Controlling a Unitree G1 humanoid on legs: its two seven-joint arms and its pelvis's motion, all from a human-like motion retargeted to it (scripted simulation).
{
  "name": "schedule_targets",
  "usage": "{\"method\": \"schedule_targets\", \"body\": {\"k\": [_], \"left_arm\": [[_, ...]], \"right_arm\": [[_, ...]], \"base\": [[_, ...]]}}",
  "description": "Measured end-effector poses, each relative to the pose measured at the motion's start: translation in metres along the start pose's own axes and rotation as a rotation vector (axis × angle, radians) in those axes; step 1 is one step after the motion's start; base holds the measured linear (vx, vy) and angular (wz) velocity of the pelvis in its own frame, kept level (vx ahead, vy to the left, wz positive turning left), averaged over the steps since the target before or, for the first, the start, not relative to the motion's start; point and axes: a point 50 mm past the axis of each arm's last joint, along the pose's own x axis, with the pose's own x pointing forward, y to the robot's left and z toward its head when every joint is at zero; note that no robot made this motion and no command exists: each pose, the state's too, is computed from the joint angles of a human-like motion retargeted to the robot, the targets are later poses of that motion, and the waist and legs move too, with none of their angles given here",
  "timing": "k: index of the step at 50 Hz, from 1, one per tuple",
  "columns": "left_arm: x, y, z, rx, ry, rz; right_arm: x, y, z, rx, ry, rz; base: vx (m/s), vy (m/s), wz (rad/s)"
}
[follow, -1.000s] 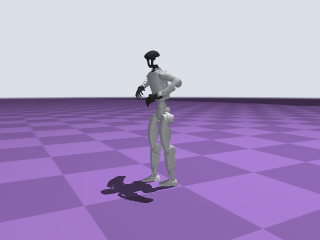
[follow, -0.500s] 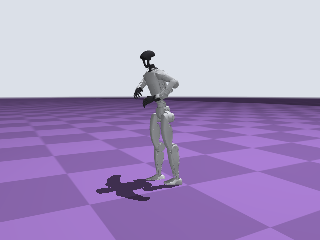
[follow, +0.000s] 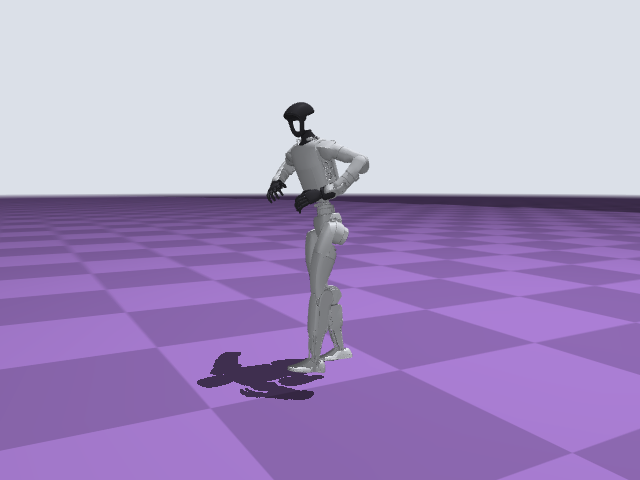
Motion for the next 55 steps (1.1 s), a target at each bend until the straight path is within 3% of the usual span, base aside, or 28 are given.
{"method": "schedule_targets", "body": {"k": [27,40,55], "left_arm": [[0.015,-0.018,0.027,-0.114,-0.226,-0.125],[0.024,-0.022,0.022,-0.142,-0.195,-0.085],[0.027,-0.025,0.016,-0.061,-0.222,-0.072]], "right_arm": [[-0.009,0.019,0.008,0.188,-0.055,0.076],[-0.008,-0.004,0.004,0.103,-0.038,0.029],[-0.001,-0.009,0.006,0.007,-0.084,0.021]], "base": [[0.59,0.15,-0.05],[0.48,0.06,0.92],[0.59,-0.28,0.54]]}}
